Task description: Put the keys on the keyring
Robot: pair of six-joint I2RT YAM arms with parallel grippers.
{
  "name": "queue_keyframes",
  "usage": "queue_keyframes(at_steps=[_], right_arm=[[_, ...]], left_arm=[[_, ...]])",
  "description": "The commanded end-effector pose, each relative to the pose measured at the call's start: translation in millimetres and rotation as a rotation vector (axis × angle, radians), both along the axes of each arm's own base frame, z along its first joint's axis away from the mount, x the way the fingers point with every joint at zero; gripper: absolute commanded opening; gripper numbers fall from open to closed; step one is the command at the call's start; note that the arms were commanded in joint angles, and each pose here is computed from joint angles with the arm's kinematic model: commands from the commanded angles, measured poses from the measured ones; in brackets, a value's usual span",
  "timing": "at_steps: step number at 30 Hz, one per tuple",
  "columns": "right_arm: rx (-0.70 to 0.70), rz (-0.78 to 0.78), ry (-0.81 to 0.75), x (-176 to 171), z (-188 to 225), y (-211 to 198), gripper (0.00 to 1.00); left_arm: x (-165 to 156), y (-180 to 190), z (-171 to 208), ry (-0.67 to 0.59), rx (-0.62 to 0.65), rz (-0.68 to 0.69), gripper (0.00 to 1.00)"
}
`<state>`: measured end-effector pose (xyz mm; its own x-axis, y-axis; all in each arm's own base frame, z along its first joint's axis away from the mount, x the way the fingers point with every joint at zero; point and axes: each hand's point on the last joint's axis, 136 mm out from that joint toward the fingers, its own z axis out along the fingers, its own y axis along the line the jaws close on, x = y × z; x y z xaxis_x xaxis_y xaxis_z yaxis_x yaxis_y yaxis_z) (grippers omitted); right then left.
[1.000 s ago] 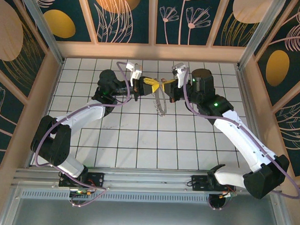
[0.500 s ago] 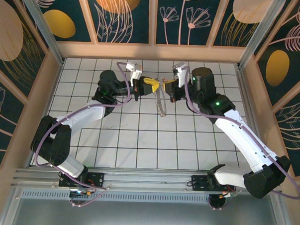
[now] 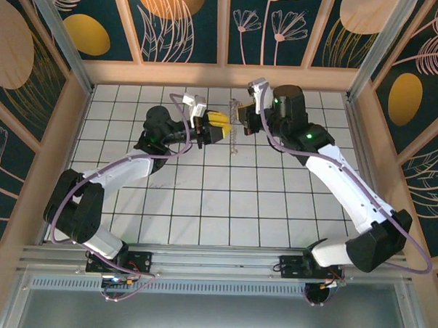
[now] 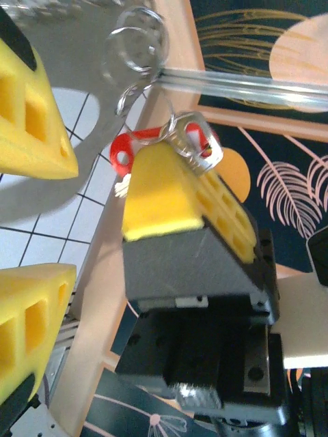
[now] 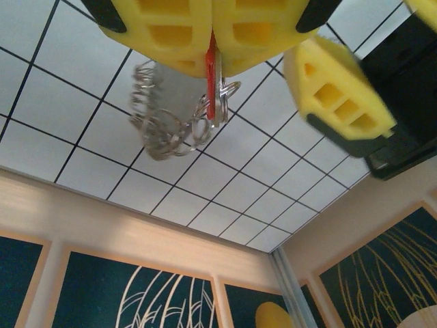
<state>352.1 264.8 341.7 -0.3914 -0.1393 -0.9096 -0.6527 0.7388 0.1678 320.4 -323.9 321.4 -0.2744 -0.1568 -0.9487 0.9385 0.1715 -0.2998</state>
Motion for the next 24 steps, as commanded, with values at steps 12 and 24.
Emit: queue_keyframes(at_steps=[12, 24], right_arm=[[0.039, -0.014, 0.022, 112, -31, 20, 0.0], [0.091, -0.054, 0.236, 128, -129, 31, 0.0]], left_arm=[[8, 40, 14, 0.007, -0.061, 0.218, 0.44], [13, 58, 9, 0.055, -0.06, 0.337, 0.47]])
